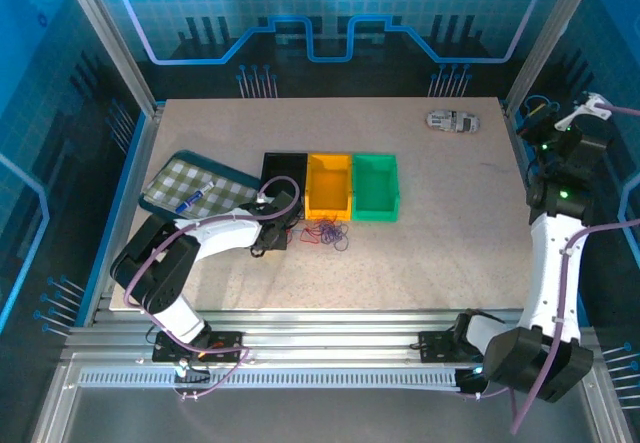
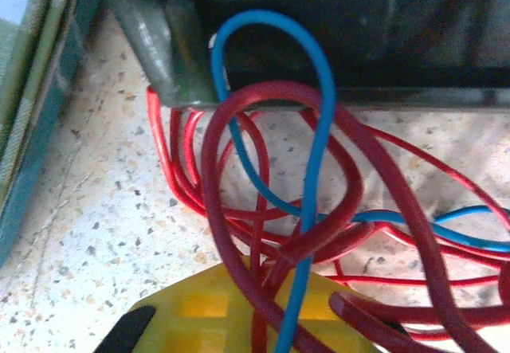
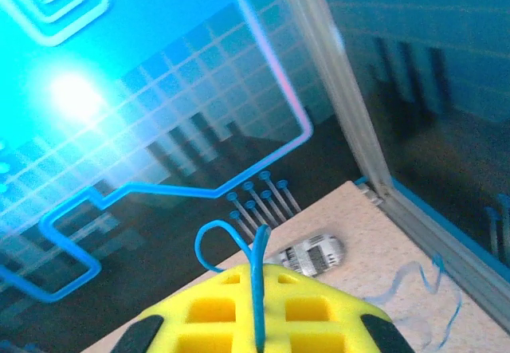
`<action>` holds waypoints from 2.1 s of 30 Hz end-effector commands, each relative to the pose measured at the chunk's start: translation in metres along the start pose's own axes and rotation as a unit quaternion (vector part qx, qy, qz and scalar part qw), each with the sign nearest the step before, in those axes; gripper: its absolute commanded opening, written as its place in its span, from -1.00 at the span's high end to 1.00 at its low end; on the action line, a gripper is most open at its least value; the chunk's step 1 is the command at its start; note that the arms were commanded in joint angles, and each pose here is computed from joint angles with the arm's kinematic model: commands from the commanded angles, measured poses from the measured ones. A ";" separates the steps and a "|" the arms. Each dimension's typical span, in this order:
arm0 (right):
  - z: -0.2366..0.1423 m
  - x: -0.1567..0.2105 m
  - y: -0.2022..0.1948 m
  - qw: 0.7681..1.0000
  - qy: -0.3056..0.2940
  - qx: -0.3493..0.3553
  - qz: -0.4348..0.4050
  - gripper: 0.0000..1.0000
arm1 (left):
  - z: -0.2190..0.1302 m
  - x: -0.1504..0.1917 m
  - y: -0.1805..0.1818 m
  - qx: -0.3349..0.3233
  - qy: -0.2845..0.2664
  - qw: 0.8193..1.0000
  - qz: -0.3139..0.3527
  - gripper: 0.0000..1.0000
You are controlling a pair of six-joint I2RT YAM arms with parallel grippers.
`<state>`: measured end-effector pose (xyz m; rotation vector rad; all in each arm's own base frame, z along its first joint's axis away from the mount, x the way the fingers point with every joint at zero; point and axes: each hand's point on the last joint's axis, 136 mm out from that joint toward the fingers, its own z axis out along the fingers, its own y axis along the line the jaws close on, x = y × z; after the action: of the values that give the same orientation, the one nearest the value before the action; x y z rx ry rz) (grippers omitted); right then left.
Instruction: Untangle the cables
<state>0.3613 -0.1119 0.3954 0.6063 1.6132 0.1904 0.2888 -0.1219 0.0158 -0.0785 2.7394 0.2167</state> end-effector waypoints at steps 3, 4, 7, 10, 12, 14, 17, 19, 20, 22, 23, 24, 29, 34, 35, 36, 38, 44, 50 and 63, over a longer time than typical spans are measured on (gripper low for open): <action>-0.015 0.016 0.066 0.995 0.003 -0.068 -0.078 1.00 | -0.019 -0.009 -0.053 0.159 -0.021 0.986 0.038 1.00; -0.015 0.021 0.078 0.993 0.006 -0.078 -0.090 1.00 | -0.024 -0.010 -0.058 0.175 -0.025 0.983 0.044 1.00; -0.014 0.034 0.111 0.987 0.020 -0.098 -0.129 1.00 | -0.033 -0.015 -0.065 0.200 -0.034 0.978 0.055 1.00; -0.011 0.043 0.140 0.978 0.023 -0.108 -0.177 1.00 | -0.034 -0.018 -0.065 0.196 -0.037 0.978 0.053 1.00; -0.010 0.048 0.160 0.972 0.019 -0.135 -0.192 1.00 | -0.033 -0.020 -0.064 0.191 -0.039 0.980 0.049 1.00; -0.009 0.052 0.173 0.970 0.020 -0.153 -0.190 1.00 | -0.031 -0.021 -0.063 0.188 -0.039 0.980 0.046 1.00; -0.007 0.052 0.185 0.968 0.016 -0.166 -0.190 1.00 | -0.029 -0.021 -0.065 0.187 -0.037 0.981 0.047 1.00; -0.008 0.046 0.192 0.966 -0.001 -0.166 -0.197 1.00 | -0.028 -0.021 -0.065 0.185 -0.034 0.981 0.048 1.00; -0.008 0.041 0.194 0.967 -0.011 -0.163 -0.197 1.00 | -0.027 -0.020 -0.065 0.184 -0.032 0.981 0.049 1.00; -0.011 0.029 0.199 0.966 -0.029 -0.164 -0.198 1.00 | -0.027 -0.020 -0.065 0.183 -0.031 0.981 0.049 1.00; -0.013 0.023 0.202 0.965 -0.040 -0.167 -0.200 1.00 | -0.026 -0.020 -0.065 0.182 -0.029 0.982 0.050 1.00; -0.016 0.017 0.207 0.963 -0.051 -0.173 -0.201 1.00 | -0.025 -0.019 -0.065 0.181 -0.027 0.982 0.051 1.00; -0.032 0.000 0.225 0.954 -0.089 -0.211 -0.194 1.00 | -0.020 -0.019 -0.065 0.172 -0.020 0.984 0.049 1.00; -0.032 0.008 0.231 0.951 -0.076 -0.224 -0.199 1.00 | -0.018 -0.020 -0.065 0.167 -0.018 0.984 0.051 1.00; -0.032 0.011 0.231 0.952 -0.071 -0.224 -0.197 1.00 | -0.017 -0.019 -0.065 0.167 -0.016 0.984 0.052 1.00; -0.032 0.015 0.230 0.952 -0.064 -0.225 -0.196 1.00 | -0.017 -0.019 -0.066 0.167 -0.016 0.984 0.052 1.00; -0.029 0.023 0.227 0.953 -0.050 -0.225 -0.197 1.00 | -0.016 -0.019 -0.066 0.166 -0.014 0.984 0.054 1.00; -0.013 0.079 0.209 0.962 0.032 -0.211 -0.172 1.00 | -0.017 -0.019 -0.065 0.164 -0.014 0.985 0.055 1.00; 0.000 0.139 0.201 0.961 0.095 -0.200 -0.167 1.00 | -0.017 -0.019 -0.066 0.165 -0.011 0.985 0.055 1.00; 0.034 0.236 0.178 0.950 0.221 -0.143 -0.167 1.00 | -0.023 -0.025 -0.069 0.176 -0.021 0.983 0.054 1.00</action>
<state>0.4376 0.1384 0.2901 0.0280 1.9662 0.3129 0.3020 -0.1851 0.0269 0.1348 2.7237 -0.2057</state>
